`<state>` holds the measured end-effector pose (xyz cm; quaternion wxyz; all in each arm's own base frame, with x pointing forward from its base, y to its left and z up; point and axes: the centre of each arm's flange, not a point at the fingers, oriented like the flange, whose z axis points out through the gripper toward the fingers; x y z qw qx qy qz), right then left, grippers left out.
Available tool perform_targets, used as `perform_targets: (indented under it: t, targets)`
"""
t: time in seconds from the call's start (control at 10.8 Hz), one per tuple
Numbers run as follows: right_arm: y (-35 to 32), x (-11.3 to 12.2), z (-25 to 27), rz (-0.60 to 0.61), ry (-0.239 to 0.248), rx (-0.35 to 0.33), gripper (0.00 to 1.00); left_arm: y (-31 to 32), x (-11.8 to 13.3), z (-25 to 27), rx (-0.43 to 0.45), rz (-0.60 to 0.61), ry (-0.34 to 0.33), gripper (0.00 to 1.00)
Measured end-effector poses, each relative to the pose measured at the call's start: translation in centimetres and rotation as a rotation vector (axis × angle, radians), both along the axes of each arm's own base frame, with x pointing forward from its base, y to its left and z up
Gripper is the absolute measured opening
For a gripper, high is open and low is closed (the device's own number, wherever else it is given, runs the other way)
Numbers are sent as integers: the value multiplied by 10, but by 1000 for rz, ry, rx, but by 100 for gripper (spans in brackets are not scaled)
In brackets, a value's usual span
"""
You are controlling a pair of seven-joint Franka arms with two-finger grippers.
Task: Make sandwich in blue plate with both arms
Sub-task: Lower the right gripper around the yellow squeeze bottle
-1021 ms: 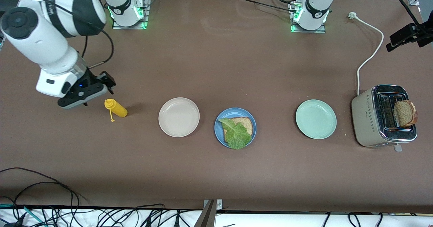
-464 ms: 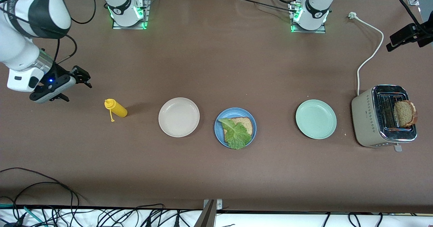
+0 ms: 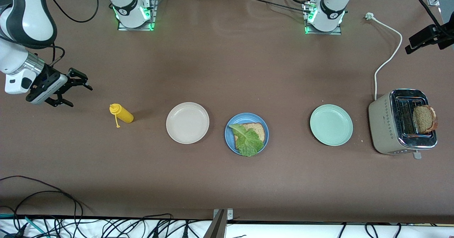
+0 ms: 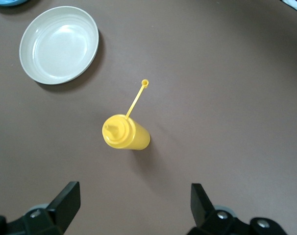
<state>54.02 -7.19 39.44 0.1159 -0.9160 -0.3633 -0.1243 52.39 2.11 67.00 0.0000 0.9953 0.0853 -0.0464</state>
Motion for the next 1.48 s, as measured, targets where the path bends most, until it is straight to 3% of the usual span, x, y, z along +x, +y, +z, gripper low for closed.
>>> perform_targets:
  t: [0.46,0.84,1.02,1.21,1.48]
  targets:
    - [-36,-12,-64,118,-177,211,100,0,0,0,0,0,1,100]
    - [-51,-20,-129,165,-252,351,100,0,0,-1,0,0,1,100]
    - [-56,-19,-149,186,-263,386,100,0,0,-1,0,0,1,100]
    - [-60,-18,-166,196,-305,415,100,0,0,-1,0,0,1,100]
    - [-50,-20,-199,205,-343,502,100,0,0,-1,0,0,2,100]
